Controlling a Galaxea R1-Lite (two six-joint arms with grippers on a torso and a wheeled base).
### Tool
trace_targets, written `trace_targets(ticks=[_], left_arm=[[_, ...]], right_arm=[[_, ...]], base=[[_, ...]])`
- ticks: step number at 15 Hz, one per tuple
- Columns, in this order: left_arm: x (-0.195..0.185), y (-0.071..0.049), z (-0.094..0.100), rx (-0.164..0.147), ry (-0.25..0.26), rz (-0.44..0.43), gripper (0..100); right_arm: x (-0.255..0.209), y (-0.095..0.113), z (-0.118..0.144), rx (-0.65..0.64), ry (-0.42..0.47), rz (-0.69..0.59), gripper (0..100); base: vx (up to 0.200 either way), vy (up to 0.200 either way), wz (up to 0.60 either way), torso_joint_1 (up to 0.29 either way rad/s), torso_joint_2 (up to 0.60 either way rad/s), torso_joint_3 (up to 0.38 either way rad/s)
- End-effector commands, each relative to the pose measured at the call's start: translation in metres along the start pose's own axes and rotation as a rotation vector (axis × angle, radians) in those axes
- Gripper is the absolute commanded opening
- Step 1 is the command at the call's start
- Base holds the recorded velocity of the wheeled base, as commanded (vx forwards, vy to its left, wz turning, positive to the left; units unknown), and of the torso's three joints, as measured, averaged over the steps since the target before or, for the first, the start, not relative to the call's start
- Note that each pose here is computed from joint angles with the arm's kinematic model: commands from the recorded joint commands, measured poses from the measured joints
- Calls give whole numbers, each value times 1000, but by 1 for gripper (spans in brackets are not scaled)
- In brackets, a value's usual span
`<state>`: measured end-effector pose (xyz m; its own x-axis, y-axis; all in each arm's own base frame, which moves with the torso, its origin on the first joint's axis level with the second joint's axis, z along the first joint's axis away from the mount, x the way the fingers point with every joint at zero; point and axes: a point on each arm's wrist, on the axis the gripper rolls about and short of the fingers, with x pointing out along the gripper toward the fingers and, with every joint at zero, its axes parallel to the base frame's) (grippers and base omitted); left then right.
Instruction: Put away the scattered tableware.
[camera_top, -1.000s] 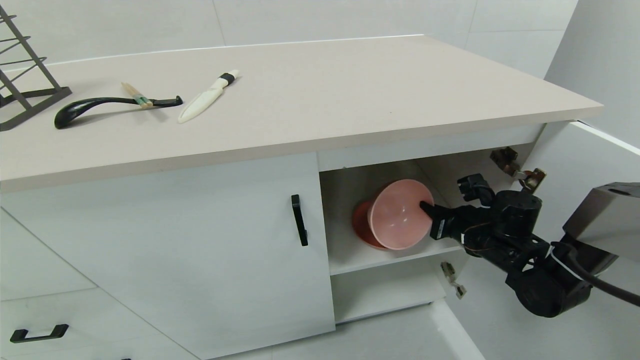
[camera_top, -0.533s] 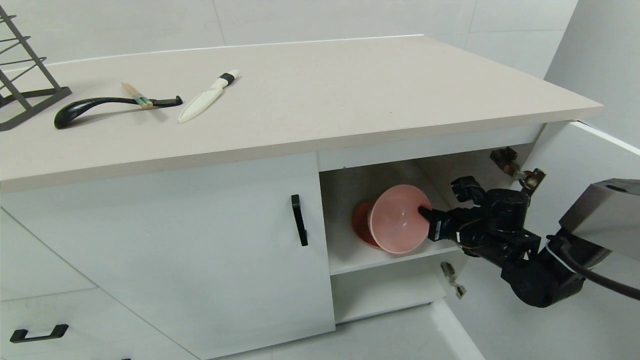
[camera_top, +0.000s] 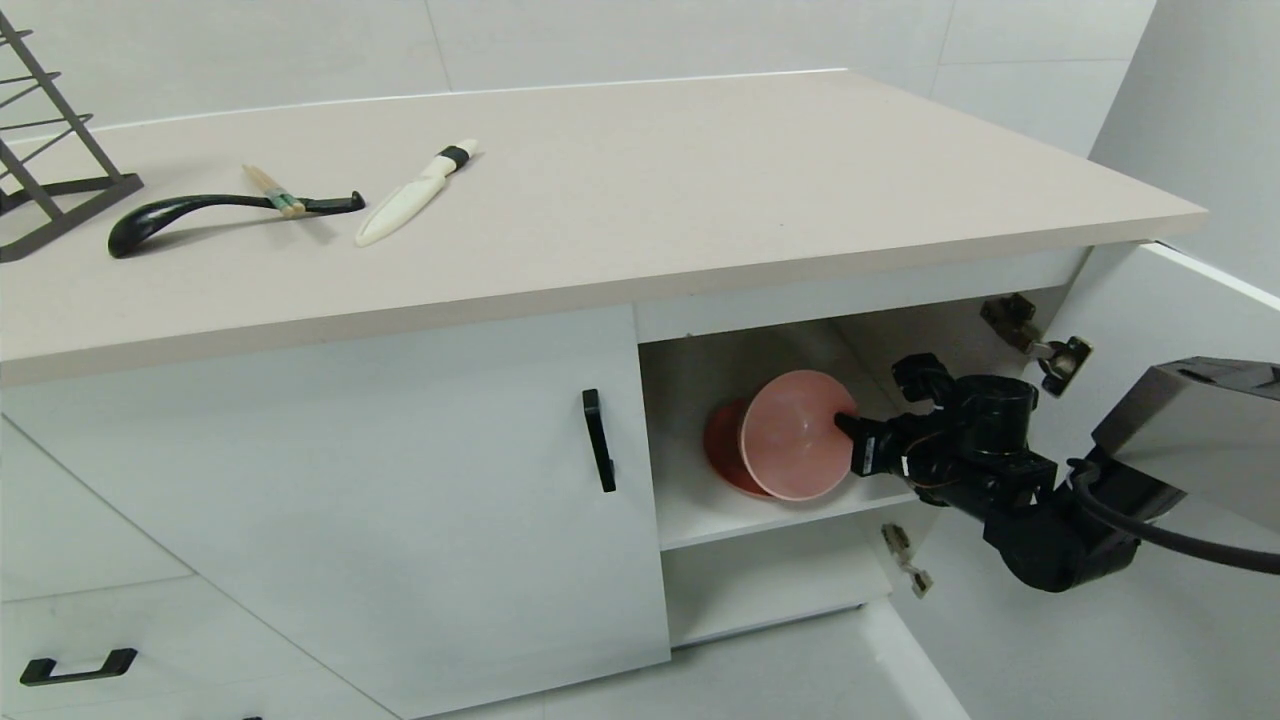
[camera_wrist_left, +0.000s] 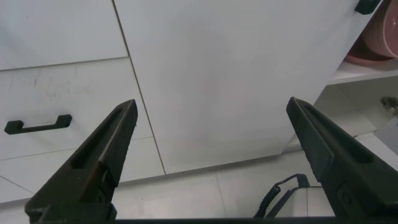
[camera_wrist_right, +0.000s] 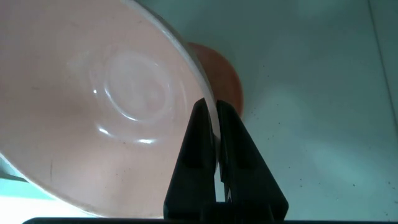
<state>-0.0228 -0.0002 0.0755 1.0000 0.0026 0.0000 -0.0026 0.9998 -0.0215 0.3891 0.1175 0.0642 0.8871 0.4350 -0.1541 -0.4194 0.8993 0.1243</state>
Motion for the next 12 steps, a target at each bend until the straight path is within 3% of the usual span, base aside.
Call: trace_targets(ticks=[1, 12], left_arm=[[0, 0, 0, 2, 2, 1, 100], [0, 0, 0, 6, 2, 1, 100]], right_arm=[[2, -1, -2, 1, 2, 0, 0], [4, 0, -6, -14, 10, -4, 0]], base=[[0, 0, 0, 0, 0, 0], [0, 0, 0, 0, 0, 0]])
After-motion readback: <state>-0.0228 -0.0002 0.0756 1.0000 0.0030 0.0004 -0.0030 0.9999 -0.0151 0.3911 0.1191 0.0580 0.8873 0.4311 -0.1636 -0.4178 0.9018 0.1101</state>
